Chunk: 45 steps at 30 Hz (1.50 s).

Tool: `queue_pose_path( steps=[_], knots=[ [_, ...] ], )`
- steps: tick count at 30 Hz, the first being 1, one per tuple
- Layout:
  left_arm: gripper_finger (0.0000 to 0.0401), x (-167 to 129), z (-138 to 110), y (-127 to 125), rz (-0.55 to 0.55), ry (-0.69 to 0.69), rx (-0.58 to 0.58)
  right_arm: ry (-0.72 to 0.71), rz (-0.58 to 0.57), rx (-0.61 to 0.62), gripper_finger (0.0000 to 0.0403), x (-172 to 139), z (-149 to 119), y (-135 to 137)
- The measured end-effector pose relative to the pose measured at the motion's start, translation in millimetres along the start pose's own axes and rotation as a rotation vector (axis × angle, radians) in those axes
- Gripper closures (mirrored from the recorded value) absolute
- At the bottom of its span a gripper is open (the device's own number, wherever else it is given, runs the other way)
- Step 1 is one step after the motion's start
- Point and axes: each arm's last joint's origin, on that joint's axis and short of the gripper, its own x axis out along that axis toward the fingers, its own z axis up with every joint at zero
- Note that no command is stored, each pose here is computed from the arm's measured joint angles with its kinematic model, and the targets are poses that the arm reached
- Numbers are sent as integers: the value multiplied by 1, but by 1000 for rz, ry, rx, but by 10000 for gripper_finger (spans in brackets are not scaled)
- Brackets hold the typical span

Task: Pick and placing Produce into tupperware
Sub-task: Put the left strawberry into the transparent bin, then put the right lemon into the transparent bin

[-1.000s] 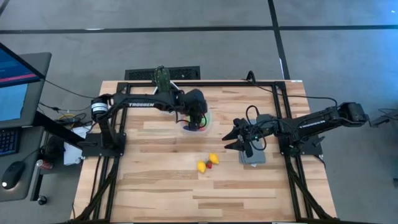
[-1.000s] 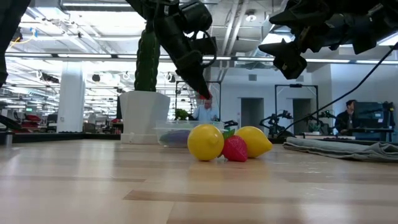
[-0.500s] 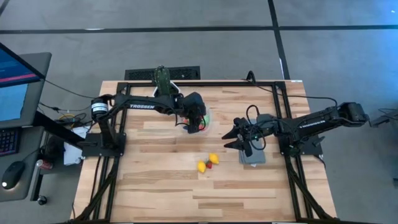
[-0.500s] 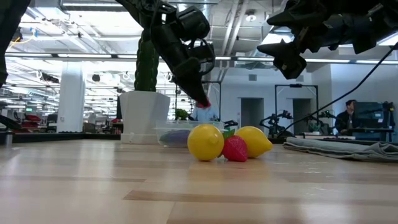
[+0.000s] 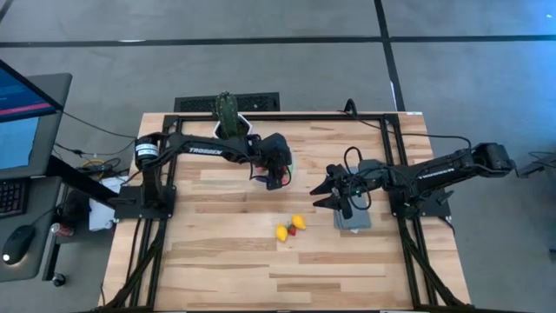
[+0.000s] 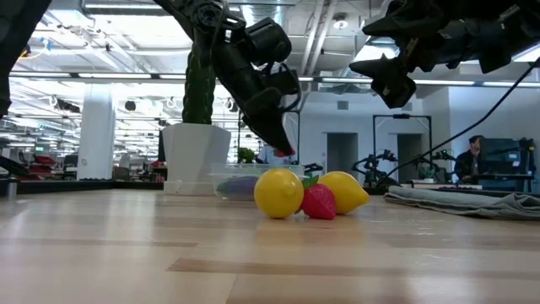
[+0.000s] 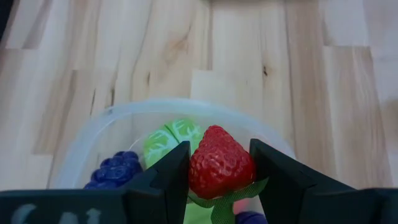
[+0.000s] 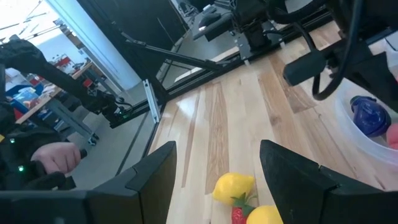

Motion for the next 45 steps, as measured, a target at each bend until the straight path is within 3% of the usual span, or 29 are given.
queue_pose_path(
  steps=[15, 27, 33, 38, 45],
  knots=[
    [253, 0, -1, 1, 8, 6, -12, 0, -1, 0, 150, 0, 0, 0],
    [189, 0, 0, 0, -3, 4, -24, 0, -1, 10, 150, 0, 0, 0],
    [175, -10, 14, -4, -105, -4, -45, -3, 2, 42, 150, 0, 0, 0],
    [176, -34, 34, -26, -211, 37, -3, -37, 3, 104, 150, 1, 11, 1],
    [177, -80, 47, -74, -244, 29, 94, -26, 29, 126, 150, 2, 11, 5]
  ],
)
